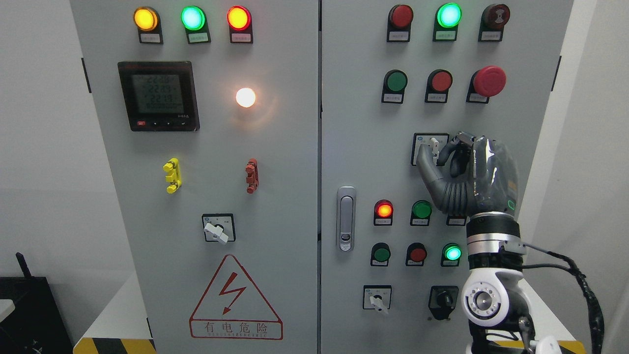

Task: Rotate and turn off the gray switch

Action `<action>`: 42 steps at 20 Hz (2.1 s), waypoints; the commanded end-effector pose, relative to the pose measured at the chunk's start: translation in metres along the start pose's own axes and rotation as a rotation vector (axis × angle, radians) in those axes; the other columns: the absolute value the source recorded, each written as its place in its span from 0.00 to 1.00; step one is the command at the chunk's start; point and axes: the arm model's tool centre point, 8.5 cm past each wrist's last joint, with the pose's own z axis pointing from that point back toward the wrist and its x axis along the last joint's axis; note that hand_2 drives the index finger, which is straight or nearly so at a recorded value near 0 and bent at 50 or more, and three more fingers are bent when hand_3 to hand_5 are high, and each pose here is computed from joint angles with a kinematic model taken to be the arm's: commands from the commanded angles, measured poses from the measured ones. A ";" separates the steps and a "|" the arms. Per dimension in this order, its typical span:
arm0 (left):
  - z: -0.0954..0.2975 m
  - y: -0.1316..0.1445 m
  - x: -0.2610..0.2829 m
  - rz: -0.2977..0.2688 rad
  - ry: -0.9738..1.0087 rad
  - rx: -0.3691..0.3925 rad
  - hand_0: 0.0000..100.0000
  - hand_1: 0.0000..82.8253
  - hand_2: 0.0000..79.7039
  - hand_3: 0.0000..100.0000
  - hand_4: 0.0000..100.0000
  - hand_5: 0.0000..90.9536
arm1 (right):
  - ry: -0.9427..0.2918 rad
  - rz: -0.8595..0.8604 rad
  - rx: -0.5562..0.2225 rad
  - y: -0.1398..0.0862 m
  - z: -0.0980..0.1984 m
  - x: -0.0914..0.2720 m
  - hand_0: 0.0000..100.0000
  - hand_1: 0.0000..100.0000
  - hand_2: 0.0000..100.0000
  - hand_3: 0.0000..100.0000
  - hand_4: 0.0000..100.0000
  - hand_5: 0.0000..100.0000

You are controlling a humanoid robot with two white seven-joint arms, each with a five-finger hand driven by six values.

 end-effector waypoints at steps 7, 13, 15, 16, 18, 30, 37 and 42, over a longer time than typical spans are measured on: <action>-0.001 0.000 0.015 0.029 -0.033 0.001 0.12 0.47 0.00 0.00 0.00 0.00 | 0.002 0.000 -0.003 -0.001 0.000 -0.001 0.40 0.44 0.74 1.00 0.93 1.00; -0.001 0.000 0.015 0.029 -0.033 0.001 0.12 0.47 0.00 0.00 0.00 0.00 | -0.008 -0.004 0.000 0.000 0.002 0.000 0.32 0.45 0.74 1.00 0.93 1.00; -0.001 0.000 0.015 0.029 -0.033 0.001 0.12 0.47 0.00 0.00 0.00 0.00 | -0.011 -0.004 -0.001 -0.001 0.002 0.001 0.31 0.44 0.74 1.00 0.93 1.00; -0.001 0.000 0.015 0.029 -0.033 0.001 0.12 0.47 0.00 0.00 0.00 0.00 | -0.011 -0.004 -0.001 -0.001 0.002 0.001 0.31 0.44 0.74 1.00 0.93 1.00; -0.001 0.000 0.015 0.029 -0.033 0.001 0.12 0.47 0.00 0.00 0.00 0.00 | -0.011 -0.006 -0.005 -0.002 0.002 0.001 0.30 0.43 0.74 1.00 0.93 1.00; -0.001 0.000 0.015 0.029 -0.033 0.001 0.12 0.47 0.00 0.00 0.00 0.00 | -0.025 -0.001 -0.019 -0.007 0.005 0.002 0.27 0.44 0.74 1.00 0.94 1.00; -0.001 0.000 0.015 0.029 -0.033 0.001 0.12 0.47 0.00 0.00 0.00 0.00 | -0.066 -0.004 -0.061 -0.014 0.008 0.007 0.27 0.44 0.74 1.00 0.93 1.00; -0.001 0.000 0.015 0.029 -0.033 0.001 0.12 0.47 0.00 0.00 0.00 0.00 | -0.180 -0.023 -0.102 -0.028 0.025 0.020 0.27 0.42 0.73 1.00 0.93 1.00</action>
